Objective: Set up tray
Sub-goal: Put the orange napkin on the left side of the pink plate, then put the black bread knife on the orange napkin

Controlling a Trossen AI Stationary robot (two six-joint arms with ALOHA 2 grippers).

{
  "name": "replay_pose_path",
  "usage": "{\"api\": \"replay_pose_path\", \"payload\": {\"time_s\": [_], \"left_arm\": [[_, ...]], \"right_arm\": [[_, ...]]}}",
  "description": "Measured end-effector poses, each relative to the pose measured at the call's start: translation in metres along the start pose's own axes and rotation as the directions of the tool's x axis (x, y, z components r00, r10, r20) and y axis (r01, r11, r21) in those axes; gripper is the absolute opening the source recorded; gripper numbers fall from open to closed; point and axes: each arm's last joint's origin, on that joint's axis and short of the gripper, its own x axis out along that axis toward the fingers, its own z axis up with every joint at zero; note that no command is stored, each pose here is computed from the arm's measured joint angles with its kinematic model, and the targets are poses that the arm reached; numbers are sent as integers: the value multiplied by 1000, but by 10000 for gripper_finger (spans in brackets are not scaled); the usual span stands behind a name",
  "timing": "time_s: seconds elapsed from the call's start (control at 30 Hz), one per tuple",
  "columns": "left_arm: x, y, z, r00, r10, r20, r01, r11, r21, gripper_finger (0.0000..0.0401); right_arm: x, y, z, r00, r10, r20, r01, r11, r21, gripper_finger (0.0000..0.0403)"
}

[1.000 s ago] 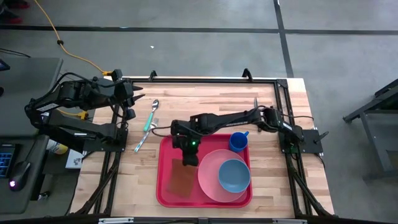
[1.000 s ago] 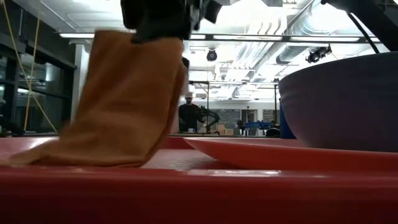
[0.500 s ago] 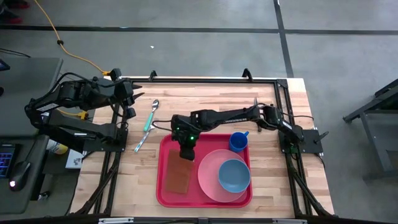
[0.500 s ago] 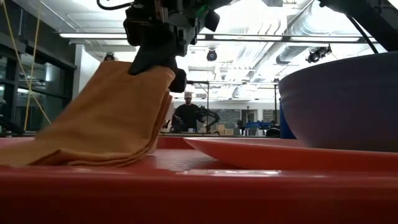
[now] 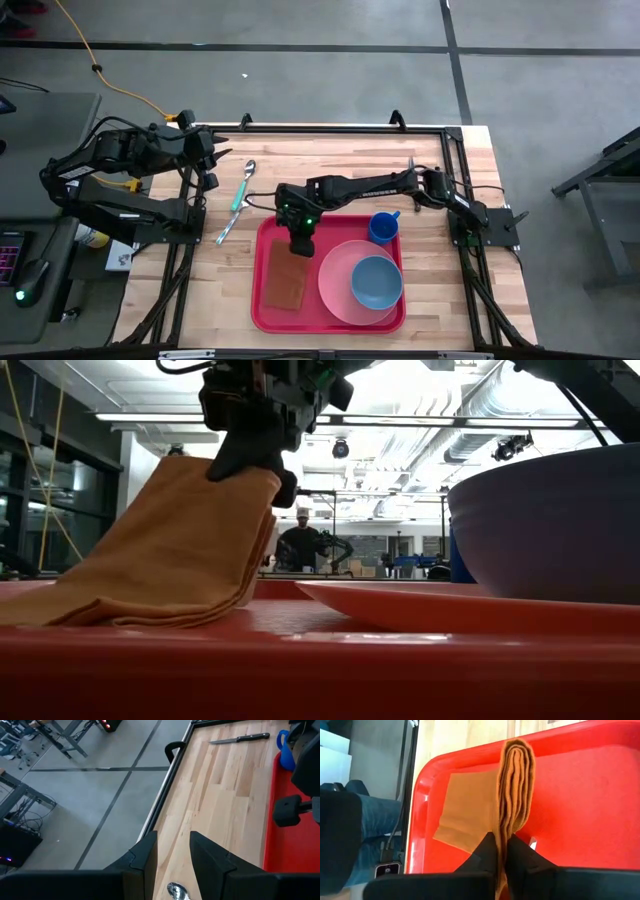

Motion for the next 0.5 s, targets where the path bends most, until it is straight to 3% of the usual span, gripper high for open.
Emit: {"api": "replay_pose_path", "payload": {"time_s": [0.5], "left_arm": [[0, 0, 0, 1000, 1, -1, -1, 1000, 0, 145]], "right_arm": [[-7, -13, 3, 992, -120, 34, 119, 992, 44, 160]]}}
